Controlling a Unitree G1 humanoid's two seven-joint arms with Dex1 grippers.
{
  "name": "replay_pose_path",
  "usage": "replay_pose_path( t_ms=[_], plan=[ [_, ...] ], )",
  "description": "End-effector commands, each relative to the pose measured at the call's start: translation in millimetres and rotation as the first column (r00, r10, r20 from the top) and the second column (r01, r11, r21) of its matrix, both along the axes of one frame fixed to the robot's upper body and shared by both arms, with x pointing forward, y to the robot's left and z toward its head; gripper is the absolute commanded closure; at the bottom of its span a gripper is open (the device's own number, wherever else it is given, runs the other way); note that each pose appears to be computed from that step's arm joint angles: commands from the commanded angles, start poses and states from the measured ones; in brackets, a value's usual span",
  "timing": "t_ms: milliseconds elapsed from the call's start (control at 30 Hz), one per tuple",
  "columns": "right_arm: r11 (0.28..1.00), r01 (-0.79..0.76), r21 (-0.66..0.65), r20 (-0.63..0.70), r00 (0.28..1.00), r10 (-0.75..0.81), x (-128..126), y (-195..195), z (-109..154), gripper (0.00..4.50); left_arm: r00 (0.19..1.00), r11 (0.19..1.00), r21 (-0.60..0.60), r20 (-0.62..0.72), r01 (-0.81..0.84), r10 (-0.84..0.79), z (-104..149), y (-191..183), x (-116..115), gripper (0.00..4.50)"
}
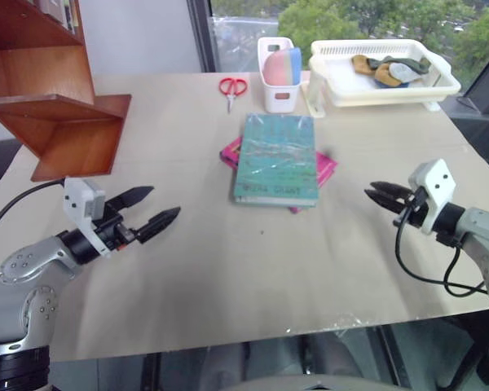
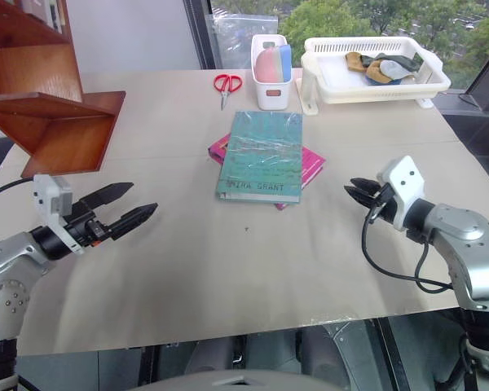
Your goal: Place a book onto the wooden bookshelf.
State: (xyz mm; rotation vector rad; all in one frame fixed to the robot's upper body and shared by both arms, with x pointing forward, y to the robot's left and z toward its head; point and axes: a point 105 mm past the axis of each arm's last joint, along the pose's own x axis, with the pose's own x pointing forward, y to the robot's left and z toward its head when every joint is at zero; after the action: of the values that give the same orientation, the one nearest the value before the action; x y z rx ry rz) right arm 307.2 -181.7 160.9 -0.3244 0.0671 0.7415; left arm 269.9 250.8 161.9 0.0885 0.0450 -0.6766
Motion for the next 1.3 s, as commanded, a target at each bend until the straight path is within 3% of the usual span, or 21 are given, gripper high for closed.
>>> replay_pose_path(
  t_ms=[33,167,400,600,800,1000,1300],
  plan=[
    [1.000,-0.007,-0.008,0.051,0.999,0.007,5,5,11,4.42,0.998,1.000,0.014,0.054,0.027,-0.028,14,-7,-1,0.00],
    [0.999,0.015,-0.039,0.071,0.997,-0.012,24,12,12,4.42,0.998,0.999,0.023,0.057,0.029,-0.030,15,-8,0,0.00],
    [0.987,0.042,-0.155,0.113,0.993,-0.025,83,33,5,4.42,0.996,0.998,0.021,0.068,0.059,-0.060,18,-18,3,0.00],
    [0.979,-0.069,-0.189,0.174,0.979,0.103,118,74,31,4.42,0.995,0.997,0.026,0.069,0.066,-0.068,23,-19,-1,0.00],
    [0.956,-0.243,-0.166,0.184,0.945,0.272,115,131,49,4.42,0.997,0.999,0.016,0.064,0.033,-0.034,22,-16,-9,0.00],
    [0.884,-0.283,-0.373,0.105,0.933,0.344,116,152,4,4.42,0.998,1.000,0.002,0.066,0.007,-0.007,21,-18,-17,0.00],
    [0.777,-0.461,-0.429,0.019,0.855,0.518,94,155,-15,4.42,0.997,1.000,-0.009,0.070,-0.022,0.022,21,-18,-24,0.00]
  ],
)
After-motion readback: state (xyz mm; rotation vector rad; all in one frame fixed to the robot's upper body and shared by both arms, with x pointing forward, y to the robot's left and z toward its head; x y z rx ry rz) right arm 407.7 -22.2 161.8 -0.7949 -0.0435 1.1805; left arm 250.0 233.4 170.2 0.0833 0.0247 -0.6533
